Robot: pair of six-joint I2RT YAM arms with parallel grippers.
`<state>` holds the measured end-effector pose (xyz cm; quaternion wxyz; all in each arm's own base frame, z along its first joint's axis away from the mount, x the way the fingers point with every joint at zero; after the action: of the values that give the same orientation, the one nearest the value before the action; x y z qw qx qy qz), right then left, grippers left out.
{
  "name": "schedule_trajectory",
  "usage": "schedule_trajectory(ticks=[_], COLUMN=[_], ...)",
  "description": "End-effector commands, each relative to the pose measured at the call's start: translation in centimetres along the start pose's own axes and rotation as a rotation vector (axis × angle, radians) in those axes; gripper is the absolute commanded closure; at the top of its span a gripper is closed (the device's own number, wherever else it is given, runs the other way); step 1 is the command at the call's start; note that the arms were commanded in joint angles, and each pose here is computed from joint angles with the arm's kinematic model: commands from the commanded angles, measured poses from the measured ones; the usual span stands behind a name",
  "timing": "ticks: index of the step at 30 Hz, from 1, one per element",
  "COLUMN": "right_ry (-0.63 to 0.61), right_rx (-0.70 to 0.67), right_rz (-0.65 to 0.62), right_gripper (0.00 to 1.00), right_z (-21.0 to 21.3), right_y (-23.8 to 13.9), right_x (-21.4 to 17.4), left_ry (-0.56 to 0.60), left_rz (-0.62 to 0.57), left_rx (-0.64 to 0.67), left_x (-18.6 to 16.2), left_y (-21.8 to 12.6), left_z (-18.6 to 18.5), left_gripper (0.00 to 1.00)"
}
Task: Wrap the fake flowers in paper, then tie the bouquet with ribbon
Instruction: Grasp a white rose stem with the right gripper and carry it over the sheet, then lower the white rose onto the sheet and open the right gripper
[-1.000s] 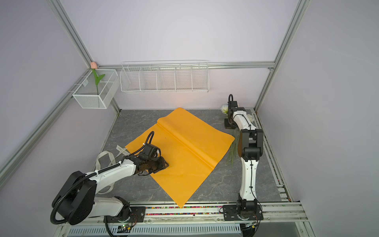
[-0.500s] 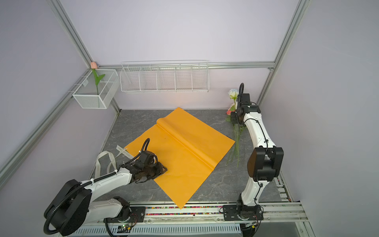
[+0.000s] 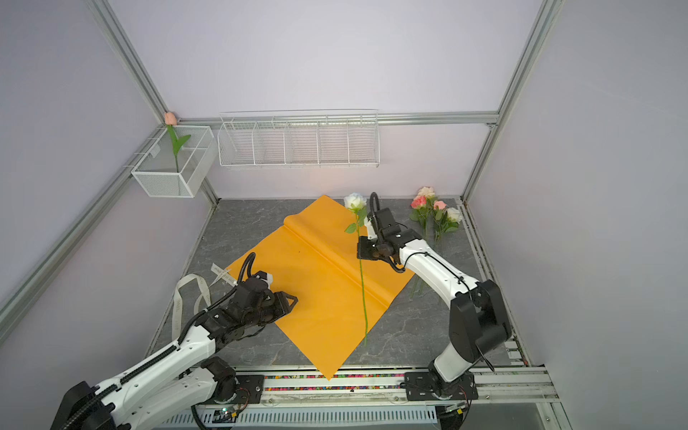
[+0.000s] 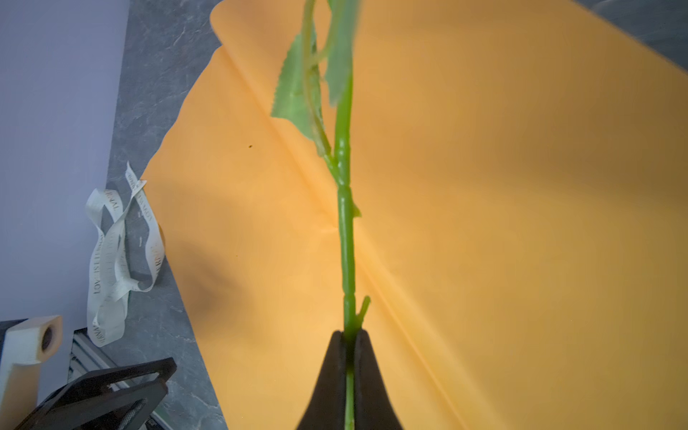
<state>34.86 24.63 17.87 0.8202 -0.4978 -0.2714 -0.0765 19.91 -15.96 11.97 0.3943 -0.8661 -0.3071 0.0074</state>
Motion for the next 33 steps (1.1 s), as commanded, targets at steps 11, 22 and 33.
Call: schedule_trajectory(ticks=[11,22,33], right_ry=[0.004,-0.022,0.000], right_rx=[-0.071,-0.127,-0.103], right_rz=[0.008,0.138,0.198], right_gripper=[0.93,0.93,0.91], right_z=[3.6,1.3,1.5], right_y=[14.9,20.2,20.7], right_x=[5.0,4.2,2.9], left_ry=[0.072,0.105,0.043], left_rz=[-0.019,0.173,0.253], left_rx=[0.147,0.219,0.238], left_x=[4.6,2.8,0.4], left_y=[2.0,5.5,5.9], left_z=[1.2,2.9,5.4], left_gripper=[0.61,0.66,0.69])
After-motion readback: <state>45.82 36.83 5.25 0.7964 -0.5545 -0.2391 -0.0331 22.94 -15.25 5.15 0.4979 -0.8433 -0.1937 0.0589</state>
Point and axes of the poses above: each gripper's point midway between its finger pads, its own y axis out along the fingers, its own z axis along the line the jaws close on, x = y × z, the point moved 3 cm from there along -y, back along the fingers, and after that the axes turned 11 degrees about -y, right-handed, at the moved point
